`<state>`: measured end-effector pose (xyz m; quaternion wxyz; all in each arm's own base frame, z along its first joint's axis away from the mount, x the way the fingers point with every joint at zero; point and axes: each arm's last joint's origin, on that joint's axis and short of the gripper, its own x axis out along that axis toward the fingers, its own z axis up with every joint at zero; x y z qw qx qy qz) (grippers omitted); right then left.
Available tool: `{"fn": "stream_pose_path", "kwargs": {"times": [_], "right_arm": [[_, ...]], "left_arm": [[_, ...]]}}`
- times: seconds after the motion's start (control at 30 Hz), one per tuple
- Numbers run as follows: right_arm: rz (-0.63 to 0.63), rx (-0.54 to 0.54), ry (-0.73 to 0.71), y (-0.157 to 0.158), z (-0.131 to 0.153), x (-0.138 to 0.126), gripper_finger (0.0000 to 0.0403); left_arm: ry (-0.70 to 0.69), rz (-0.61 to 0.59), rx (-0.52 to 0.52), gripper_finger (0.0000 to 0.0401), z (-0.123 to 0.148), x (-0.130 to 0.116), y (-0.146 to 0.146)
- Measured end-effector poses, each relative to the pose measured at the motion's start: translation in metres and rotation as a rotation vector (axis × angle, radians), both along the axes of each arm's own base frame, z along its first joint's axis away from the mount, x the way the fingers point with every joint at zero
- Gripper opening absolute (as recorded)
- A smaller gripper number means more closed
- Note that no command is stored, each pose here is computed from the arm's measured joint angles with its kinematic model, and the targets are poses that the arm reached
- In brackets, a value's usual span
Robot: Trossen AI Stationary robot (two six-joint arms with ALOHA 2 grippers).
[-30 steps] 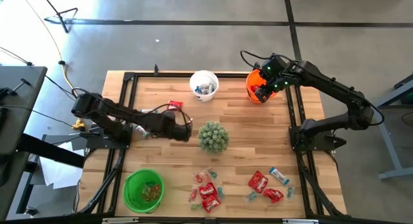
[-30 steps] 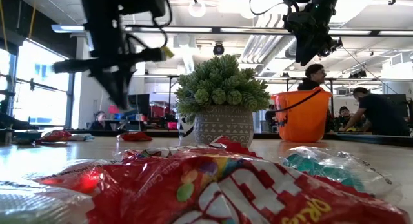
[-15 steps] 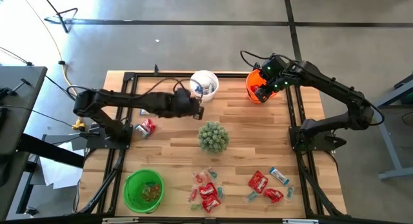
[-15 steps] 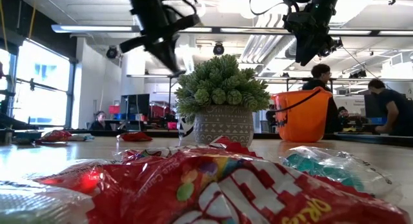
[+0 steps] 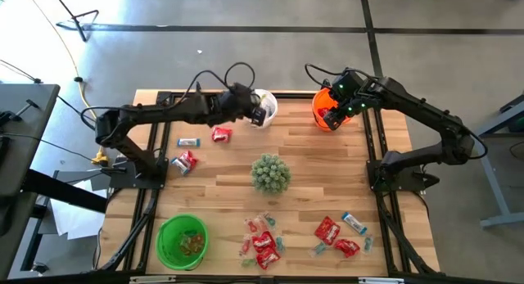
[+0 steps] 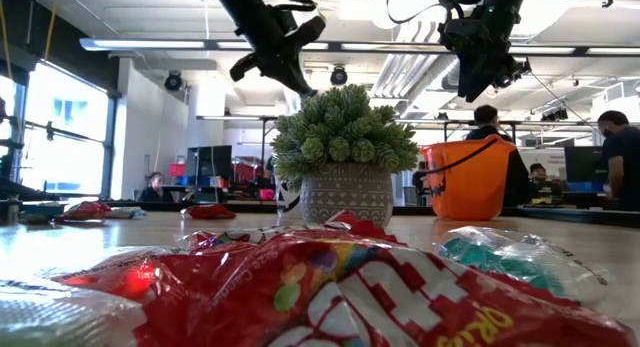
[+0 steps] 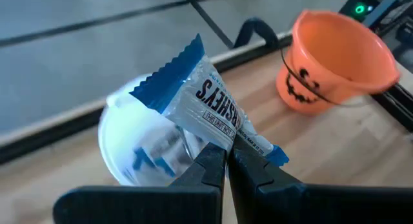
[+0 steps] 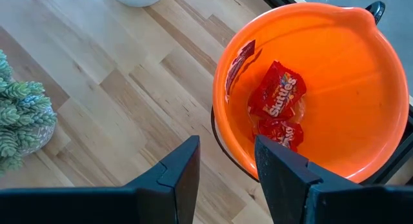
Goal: Sort candy
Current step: Put the white chocolate into the white bucket
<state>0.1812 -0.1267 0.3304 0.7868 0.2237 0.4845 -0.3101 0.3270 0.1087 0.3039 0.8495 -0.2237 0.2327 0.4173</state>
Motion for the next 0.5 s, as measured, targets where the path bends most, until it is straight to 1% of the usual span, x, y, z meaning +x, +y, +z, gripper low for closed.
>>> {"fn": "stream_pose_path", "kwargs": {"times": [0.37, 0.5], "right_arm": [[0.0, 0.0, 0.0, 0.0, 0.0, 0.0, 0.0144], [0.0, 0.0, 0.0, 0.0, 0.0, 0.0, 0.0144]], "left_arm": [[0.006, 0.005, 0.055, 0.0001, 0.004, -0.009, 0.035], [-0.019, -0.003, 0.032, 0.0001, 0.002, -0.011, 0.046]]}}
